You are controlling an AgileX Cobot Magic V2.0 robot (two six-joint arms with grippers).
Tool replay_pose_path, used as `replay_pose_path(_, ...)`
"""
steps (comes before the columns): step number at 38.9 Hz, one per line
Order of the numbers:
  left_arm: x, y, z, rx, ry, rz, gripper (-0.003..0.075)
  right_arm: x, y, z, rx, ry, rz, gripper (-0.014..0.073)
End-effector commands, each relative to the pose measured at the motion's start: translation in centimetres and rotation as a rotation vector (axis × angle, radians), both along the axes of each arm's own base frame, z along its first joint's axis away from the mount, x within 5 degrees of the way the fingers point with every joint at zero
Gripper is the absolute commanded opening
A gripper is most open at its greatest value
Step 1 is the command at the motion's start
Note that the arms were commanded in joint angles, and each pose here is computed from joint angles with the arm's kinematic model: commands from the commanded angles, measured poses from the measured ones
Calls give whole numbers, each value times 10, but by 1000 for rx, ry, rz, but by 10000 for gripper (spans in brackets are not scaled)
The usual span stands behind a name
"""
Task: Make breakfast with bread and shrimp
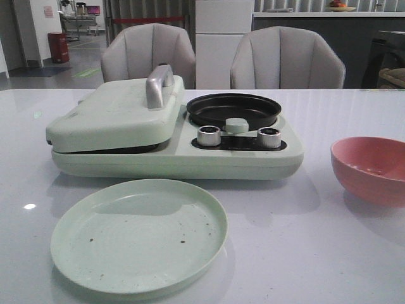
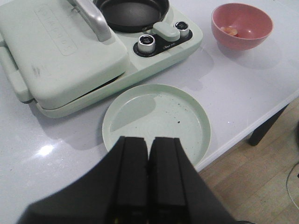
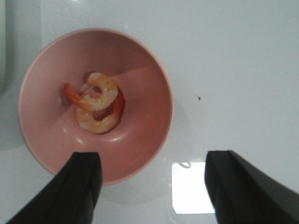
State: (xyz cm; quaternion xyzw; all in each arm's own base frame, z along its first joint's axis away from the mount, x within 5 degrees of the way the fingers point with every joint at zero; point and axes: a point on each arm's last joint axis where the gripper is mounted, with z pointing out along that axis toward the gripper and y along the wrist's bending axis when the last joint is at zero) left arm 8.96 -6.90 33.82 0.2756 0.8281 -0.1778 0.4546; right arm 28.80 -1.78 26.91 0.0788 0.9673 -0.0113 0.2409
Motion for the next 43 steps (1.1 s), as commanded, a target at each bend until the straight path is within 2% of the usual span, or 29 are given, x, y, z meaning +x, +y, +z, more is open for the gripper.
replay_pose_path(1,2,-2,15,-67,-72,4,99,14,-4,11,-48,-108,23,568)
replay_pose_path(18,2,-2,15,-67,-72,4,99,67,-10,-33,-63,66,30,568)
replay_pose_path(29,2,-2,15,-67,-72,4,99,80,-11,-51,-64,144,37,556)
replay_pose_path(31,2,-2,15,-67,-72,4,99,80,-11,-53,-66,153,43,521)
replay_pose_path(43,2,-2,15,-67,-72,4,99,81,-11,-55,-68,163,48,155)
